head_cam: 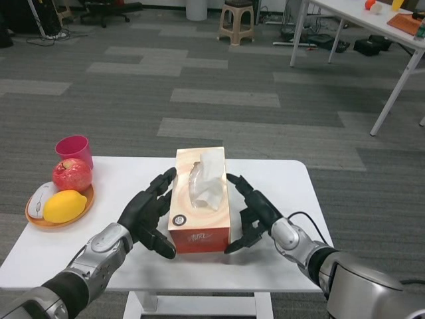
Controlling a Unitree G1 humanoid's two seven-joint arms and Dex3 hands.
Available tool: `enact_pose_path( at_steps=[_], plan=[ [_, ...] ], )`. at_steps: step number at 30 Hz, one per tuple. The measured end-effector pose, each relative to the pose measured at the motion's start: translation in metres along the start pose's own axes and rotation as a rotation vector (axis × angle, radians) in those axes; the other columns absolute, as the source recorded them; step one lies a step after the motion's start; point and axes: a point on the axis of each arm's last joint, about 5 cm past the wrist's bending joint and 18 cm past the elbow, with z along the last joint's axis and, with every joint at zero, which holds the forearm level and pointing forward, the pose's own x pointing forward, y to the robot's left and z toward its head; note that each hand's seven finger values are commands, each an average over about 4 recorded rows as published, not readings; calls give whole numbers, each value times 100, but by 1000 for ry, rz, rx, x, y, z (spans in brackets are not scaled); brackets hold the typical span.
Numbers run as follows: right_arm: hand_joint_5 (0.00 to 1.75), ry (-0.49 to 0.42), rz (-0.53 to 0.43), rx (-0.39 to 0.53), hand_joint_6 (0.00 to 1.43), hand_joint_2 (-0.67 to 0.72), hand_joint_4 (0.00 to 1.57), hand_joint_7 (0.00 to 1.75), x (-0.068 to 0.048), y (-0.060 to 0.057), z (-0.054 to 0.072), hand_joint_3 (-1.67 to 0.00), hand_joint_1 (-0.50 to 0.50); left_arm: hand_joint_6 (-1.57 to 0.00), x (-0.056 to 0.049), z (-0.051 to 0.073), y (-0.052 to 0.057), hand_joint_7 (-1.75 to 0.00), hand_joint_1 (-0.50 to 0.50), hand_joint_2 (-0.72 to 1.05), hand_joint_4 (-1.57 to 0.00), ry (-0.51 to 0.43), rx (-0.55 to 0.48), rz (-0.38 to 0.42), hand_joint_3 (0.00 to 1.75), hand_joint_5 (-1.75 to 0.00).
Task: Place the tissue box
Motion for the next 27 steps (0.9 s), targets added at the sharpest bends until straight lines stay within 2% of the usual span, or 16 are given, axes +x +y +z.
enact_pose_path(
  at_steps=[14,27],
  plan=[
    [145,21,14,-21,1,-41,123,35,-3,1,-4,-32,-42,0,1,0,1,0,50,-37,0,8,10,-10,0,-21],
    [145,32,-4,8,0,-41,123,35,-8,2,-8,-32,-42,0,2,0,1,0,50,-37,0,6,-3,-5,0,-21]
  ],
)
